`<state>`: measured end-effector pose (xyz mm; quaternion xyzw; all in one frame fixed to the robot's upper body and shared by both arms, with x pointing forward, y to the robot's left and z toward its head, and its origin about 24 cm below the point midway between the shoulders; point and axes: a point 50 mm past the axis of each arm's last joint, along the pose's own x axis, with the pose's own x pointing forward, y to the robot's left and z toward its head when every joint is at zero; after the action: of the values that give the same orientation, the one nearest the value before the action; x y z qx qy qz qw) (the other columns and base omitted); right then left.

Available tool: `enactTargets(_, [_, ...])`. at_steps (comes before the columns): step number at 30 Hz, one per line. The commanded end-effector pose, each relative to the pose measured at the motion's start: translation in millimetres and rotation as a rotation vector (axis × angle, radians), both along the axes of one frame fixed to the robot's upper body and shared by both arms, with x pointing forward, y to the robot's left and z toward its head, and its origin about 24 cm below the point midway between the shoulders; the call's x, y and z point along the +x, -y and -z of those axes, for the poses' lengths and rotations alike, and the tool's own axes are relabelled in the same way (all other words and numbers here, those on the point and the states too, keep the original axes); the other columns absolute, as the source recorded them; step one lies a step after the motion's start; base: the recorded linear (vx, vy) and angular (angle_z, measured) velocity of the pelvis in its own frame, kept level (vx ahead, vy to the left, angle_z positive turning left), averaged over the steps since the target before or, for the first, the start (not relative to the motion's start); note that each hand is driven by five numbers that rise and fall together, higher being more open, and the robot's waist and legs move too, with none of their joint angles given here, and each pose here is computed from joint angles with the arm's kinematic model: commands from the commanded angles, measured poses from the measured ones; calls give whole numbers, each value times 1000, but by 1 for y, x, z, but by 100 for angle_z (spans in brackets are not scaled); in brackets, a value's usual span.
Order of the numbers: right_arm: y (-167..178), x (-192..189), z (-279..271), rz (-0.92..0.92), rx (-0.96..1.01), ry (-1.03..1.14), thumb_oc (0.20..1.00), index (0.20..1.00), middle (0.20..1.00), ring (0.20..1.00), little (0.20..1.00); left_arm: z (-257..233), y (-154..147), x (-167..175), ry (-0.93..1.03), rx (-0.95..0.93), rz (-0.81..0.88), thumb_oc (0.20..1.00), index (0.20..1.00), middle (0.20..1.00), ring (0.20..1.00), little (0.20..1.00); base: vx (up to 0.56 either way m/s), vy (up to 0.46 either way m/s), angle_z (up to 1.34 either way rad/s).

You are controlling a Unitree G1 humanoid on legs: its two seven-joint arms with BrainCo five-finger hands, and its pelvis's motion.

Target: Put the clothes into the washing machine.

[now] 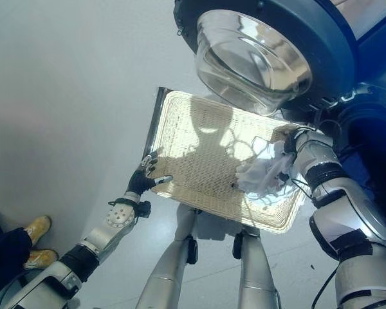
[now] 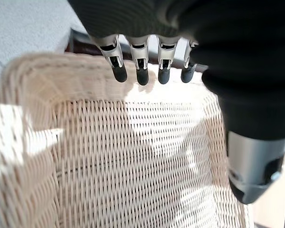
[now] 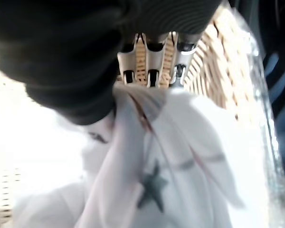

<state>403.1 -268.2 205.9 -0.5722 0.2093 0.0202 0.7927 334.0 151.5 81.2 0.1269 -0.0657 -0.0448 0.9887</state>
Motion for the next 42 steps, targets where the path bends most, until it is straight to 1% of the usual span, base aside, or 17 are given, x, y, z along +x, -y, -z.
enactTargets(1, [-12,-38,133,-71,190,-541,200,200,200,200,200,-46,-1,12,165,-17,-2,1000,1000,1000,1000,1000,-7,-16,-6])
enactTargets(10, [-33,-35,125,-175,382,-480,200,200,200,200,200,-43,-5,11,155,-5,-18,1000,1000,1000,1000,1000,-7,-7,-3])
enactTargets(16, [-41,-36,123,-223,467,-439,200,200,200,200,200,-40,-11,10,148,2,-36,1000,1000,1000,1000,1000,0,0,0])
enactTargets(17, [-42,-36,122,-222,480,-413,347,347,347,347,347,-39,-12,10,145,3,-39,1000,1000,1000,1000,1000,0,0,0])
enactTargets(18, [-43,-35,121,-213,496,-382,1000,1000,1000,1000,1000,-39,-13,10,144,2,-42,1000,1000,1000,1000,1000,0,0,0])
enactTargets(21, [-43,-33,117,-175,566,-277,1000,1000,1000,1000,1000,-37,-14,10,139,0,-49,1000,1000,1000,1000,1000,0,0,0])
enactTargets(23, [-49,-31,111,-175,643,-153,1000,1000,1000,1000,1000,-35,-14,8,137,-3,-56,1000,1000,1000,1000,1000,0,0,0])
enactTargets(27, [-66,-34,100,-231,726,-11,1000,1000,1000,1000,1000,-33,-15,5,136,-2,-69,1000,1000,1000,1000,1000,0,0,0])
enactTargets(30, [-74,-37,89,-260,790,175,1000,1000,1000,1000,1000,-30,-16,3,129,-2,-82,1000,1000,1000,1000,1000,-1,11,0])
enactTargets(31, [-78,-42,84,-271,819,266,1000,1000,1000,1000,1000,-27,-17,1,124,-1,-91,1000,1000,1000,1000,1000,0,0,0])
enactTargets(32, [-79,-44,84,-274,818,287,1000,1000,1000,1000,1000,-26,-17,0,123,-1,-93,1000,1000,1000,1000,1000,0,30,-1])
enactTargets(34, [-80,-49,83,-284,764,377,1000,1000,1000,1000,1000,-22,-18,-2,119,-3,-102,1000,1000,1000,1000,1000,2,21,0])
enactTargets(35, [-81,-54,81,-294,690,451,1000,1000,1000,1000,1000,-19,-18,-5,119,-6,-111,1000,1000,1000,1000,1000,5,42,-2])
enactTargets(37, [-80,-56,79,-298,633,505,1000,1000,1000,1000,1000,-17,-18,-6,120,-9,-118,1000,1000,1000,1000,1000,0,34,-5])
enactTargets(38, [-81,-62,74,-310,546,593,1000,1000,1000,1000,1000,-15,-18,-9,122,-14,-129,1000,1000,1000,1000,1000,-5,33,-5])
enactTargets(41, [-83,-68,68,-339,465,674,1000,1000,1000,1000,1000,-12,-18,-12,123,-18,-138,1000,1000,1000,1000,1000,-2,39,-2])
enactTargets(42, [-83,-68,68,-339,465,674,1000,1000,1000,1000,1000,-12,-18,-12,123,-18,-138,1000,1000,1000,1000,1000,0,0,0])
